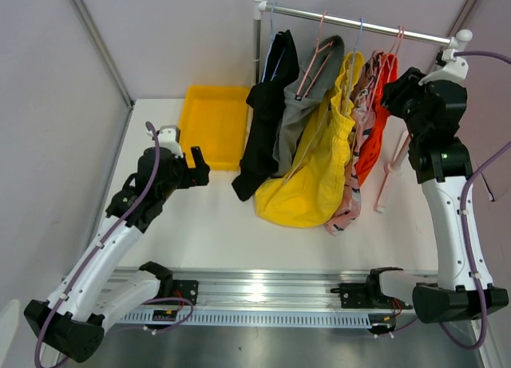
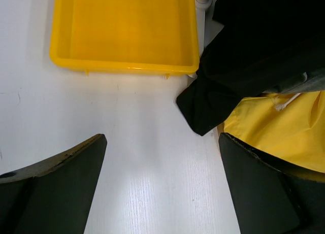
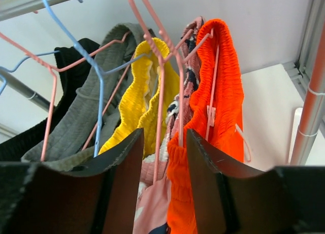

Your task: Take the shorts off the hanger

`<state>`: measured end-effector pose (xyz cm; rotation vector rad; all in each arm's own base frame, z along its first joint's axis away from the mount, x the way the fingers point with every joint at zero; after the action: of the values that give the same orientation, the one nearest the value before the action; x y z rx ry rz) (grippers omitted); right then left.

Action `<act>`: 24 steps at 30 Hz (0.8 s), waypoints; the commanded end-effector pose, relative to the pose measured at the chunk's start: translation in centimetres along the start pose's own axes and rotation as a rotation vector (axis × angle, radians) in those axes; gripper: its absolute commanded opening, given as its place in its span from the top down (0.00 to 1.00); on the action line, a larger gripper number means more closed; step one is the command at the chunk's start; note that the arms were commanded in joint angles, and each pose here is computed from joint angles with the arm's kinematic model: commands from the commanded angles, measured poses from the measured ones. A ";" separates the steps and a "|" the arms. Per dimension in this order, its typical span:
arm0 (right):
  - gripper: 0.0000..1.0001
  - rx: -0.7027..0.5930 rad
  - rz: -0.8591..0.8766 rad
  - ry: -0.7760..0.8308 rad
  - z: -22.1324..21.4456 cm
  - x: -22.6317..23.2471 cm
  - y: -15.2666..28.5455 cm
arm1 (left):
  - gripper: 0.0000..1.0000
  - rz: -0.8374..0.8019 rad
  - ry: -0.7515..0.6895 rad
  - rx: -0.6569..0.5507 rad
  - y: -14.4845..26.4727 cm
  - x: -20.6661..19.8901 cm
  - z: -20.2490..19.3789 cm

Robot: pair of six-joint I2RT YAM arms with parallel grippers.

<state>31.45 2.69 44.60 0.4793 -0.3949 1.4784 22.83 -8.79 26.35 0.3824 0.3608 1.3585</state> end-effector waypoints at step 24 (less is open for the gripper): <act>0.54 -0.001 -0.099 0.053 -0.5 -1.7 -6.3 | 0.01 0.019 -0.006 -0.050 0.5 0.3 0.6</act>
<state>36.55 1.50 43.07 0.4666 -0.3065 1.3989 22.61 -8.52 26.49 0.3734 0.3518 1.3734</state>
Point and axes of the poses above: each gripper's point midway between its finger pads, its own y axis back along the fingers, its own x axis along the line the jaws close on, z = x × y, the point moved 6 cm from there along y, back along the fingers, and after that the axes turned 12 degrees about -y, right-handed, at the moved point
